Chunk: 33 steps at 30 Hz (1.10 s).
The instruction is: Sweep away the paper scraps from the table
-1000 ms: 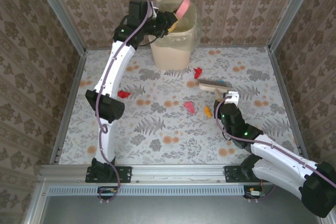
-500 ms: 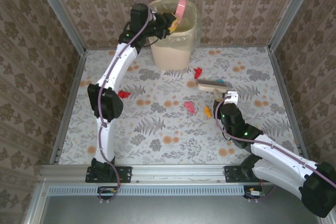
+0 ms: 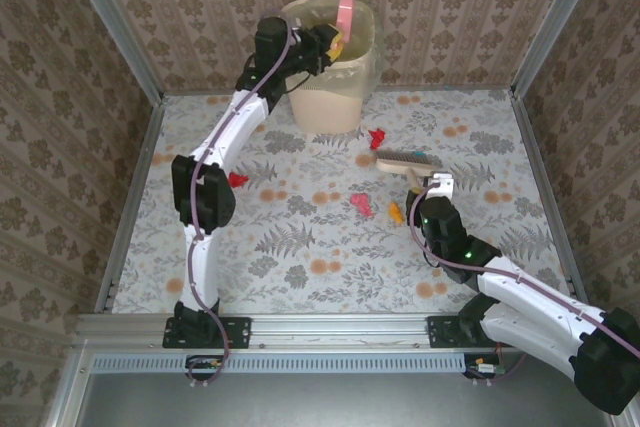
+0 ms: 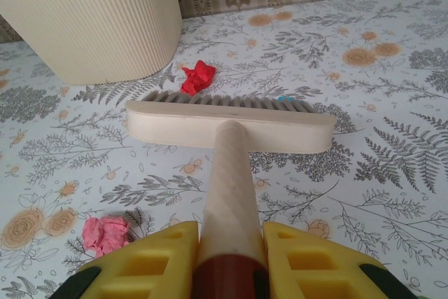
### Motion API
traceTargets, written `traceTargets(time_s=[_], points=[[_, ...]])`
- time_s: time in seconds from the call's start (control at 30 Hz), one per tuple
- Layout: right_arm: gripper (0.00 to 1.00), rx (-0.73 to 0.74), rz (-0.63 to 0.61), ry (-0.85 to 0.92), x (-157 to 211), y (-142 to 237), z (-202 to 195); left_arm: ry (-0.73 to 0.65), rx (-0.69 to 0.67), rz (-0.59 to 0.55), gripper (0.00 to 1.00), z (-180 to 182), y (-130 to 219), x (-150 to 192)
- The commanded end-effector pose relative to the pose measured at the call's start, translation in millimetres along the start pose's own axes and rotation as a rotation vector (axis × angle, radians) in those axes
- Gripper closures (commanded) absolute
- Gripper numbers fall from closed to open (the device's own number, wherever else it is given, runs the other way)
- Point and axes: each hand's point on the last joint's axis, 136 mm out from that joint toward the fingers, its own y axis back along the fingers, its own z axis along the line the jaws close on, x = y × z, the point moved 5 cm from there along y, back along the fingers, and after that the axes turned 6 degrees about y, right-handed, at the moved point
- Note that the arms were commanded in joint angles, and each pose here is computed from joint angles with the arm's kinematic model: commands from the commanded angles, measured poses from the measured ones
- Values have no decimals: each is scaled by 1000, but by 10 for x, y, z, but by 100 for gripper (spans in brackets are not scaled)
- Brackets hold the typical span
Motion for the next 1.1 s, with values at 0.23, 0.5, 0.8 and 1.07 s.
traceTargets(time_s=[0.23,0.5,0.8,1.07], points=[[100,-14,-54,-17,-97,21,3,-98,178,11,100,-649,230,224],[100,-6,-53,-10,-86,19,-9,-154,165,97,100,-718,196,505],[100,-1,-60,-8,-87,35,-26,-291,154,167,100,-912,438,878],[100,-13,-65,-20,-94,49,-20,-449,102,243,100,-886,799,1410]])
